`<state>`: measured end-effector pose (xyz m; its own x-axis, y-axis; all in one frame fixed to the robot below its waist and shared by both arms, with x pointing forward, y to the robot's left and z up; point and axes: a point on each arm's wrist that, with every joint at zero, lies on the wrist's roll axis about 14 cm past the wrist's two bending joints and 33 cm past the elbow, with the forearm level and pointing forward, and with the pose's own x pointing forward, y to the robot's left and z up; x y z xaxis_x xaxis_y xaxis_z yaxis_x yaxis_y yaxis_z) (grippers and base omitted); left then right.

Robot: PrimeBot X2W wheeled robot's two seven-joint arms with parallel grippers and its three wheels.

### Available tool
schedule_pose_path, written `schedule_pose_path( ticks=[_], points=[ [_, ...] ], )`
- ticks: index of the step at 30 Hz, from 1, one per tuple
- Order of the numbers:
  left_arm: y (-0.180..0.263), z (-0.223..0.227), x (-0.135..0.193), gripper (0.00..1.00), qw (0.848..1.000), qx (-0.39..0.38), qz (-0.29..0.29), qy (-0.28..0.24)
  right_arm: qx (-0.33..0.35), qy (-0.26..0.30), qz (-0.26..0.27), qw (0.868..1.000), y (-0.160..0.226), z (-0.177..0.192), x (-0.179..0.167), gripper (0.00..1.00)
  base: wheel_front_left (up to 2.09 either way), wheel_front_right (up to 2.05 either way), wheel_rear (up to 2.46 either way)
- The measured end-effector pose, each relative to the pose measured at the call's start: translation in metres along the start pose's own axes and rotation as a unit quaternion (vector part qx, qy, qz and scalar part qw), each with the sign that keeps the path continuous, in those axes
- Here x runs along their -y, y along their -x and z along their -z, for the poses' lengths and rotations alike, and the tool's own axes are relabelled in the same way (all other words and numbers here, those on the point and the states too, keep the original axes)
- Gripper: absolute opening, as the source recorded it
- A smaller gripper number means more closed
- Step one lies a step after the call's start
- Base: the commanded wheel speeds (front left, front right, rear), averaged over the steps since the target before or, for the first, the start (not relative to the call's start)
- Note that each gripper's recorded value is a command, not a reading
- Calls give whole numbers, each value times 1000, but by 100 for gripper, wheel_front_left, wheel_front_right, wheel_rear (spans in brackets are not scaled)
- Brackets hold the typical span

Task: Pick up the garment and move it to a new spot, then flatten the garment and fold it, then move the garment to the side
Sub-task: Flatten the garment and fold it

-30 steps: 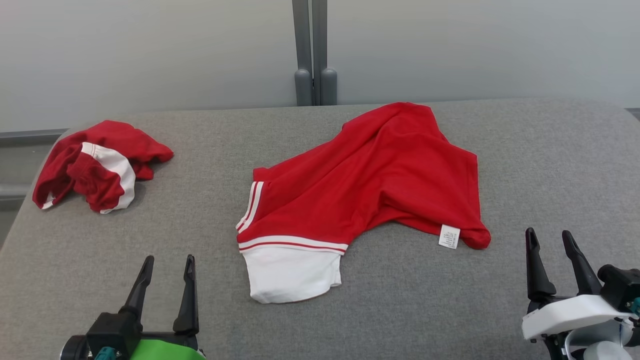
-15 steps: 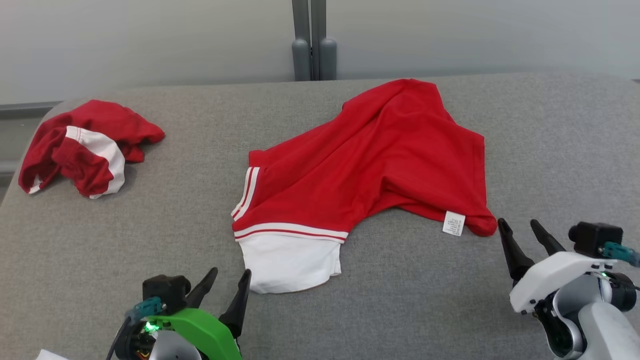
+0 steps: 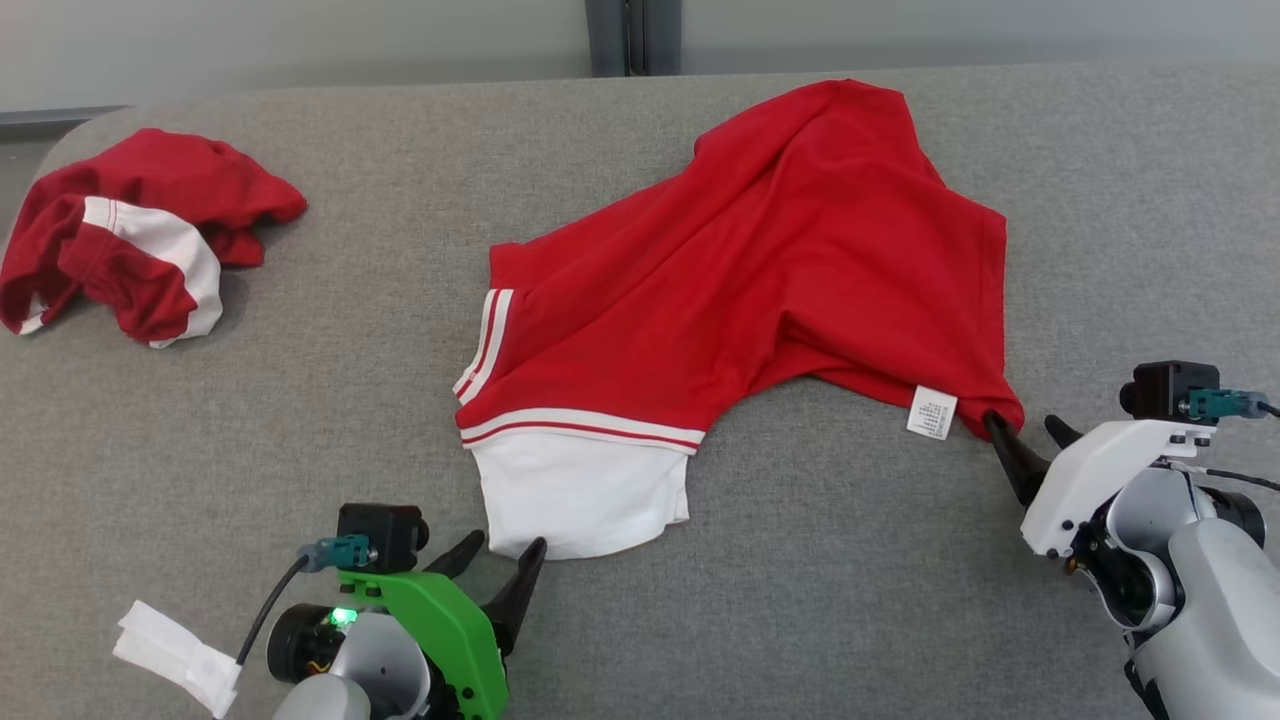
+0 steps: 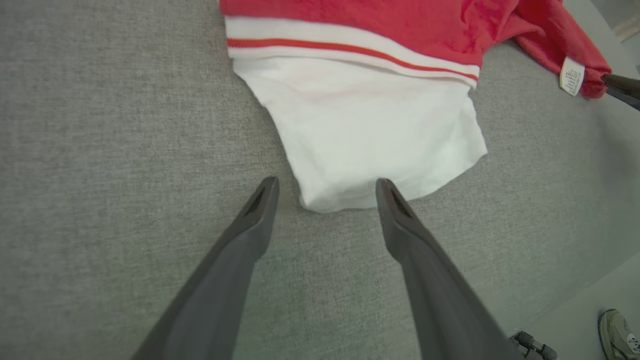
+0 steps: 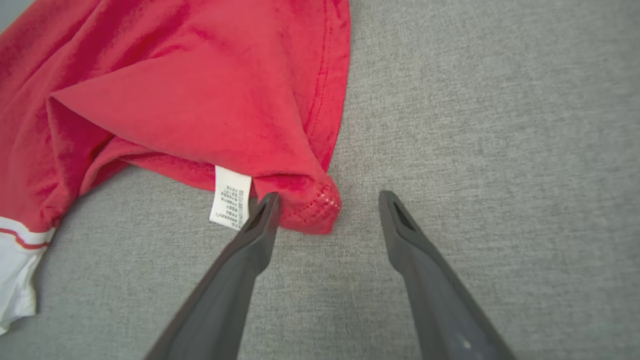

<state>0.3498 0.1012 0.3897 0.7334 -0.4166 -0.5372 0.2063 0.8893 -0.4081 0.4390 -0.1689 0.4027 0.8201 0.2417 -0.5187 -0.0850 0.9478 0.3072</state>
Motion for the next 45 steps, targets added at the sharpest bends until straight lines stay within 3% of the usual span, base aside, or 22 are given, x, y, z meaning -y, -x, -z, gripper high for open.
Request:
schedule_pose_path(
  ticks=[11, 12, 13, 14, 15, 16, 17, 19, 20, 32, 39, 45],
  points=[
    [-12, 7, -13, 100, 1000, -24, -12, -7, -16, 3, -14, 1000, -18, 7, -8, 100, 0, 0, 0],
    [-12, 7, -12, 100, 1000, -23, -10, -8, -15, 4, -15, 1000, -18, 7, -9, 96, 0, 0, 0],
    [-13, 6, -11, 100, 1000, -21, -9, -9, -13, 5, -17, 1000, -19, 6, -10, 78, 0, 0, 0],
    [-14, 5, -10, 100, 1000, -19, -7, -7, -12, 5, -18, 1000, -20, 6, -11, 48, 0, 0, 0],
    [-14, 5, -10, 100, 1000, -18, -7, -7, -11, 5, -19, 1000, -20, 6, -11, 41, 0, 0, 0],
    [-14, 5, -9, 69, 1000, -18, -5, -8, -11, 6, -19, 1000, -20, 6, -11, 7, 0, 0, 0],
    [-14, 5, -8, 51, 1000, -18, -3, -7, -10, 5, -20, 1000, -19, 7, -12, 0, 0, 0, 0],
    [-13, 5, -7, 24, 1000, -17, -1, -8, -9, 5, -22, 1000, -18, 7, -13, 0, 0, 0, 0],
    [-13, 5, -5, 0, 1000, -17, 2, -8, -7, 4, -22, 1000, -18, 7, -13, 0, 0, 0, 0],
    [5, -41, 7, 0, 997, 67, 27, -41, 83, 27, -48, 995, -1, -37, -28, 0, 0, 0, 0],
    [12, -144, -2, 0, 977, 142, 21, -159, 166, 76, -79, 980, 0, -117, -47, 0, 0, 0, 0],
    [-6, -233, -2, 0, 959, 185, 14, -215, 217, 91, -116, 965, -15, -187, -75, 0, 0, 0, 0]
  ],
)
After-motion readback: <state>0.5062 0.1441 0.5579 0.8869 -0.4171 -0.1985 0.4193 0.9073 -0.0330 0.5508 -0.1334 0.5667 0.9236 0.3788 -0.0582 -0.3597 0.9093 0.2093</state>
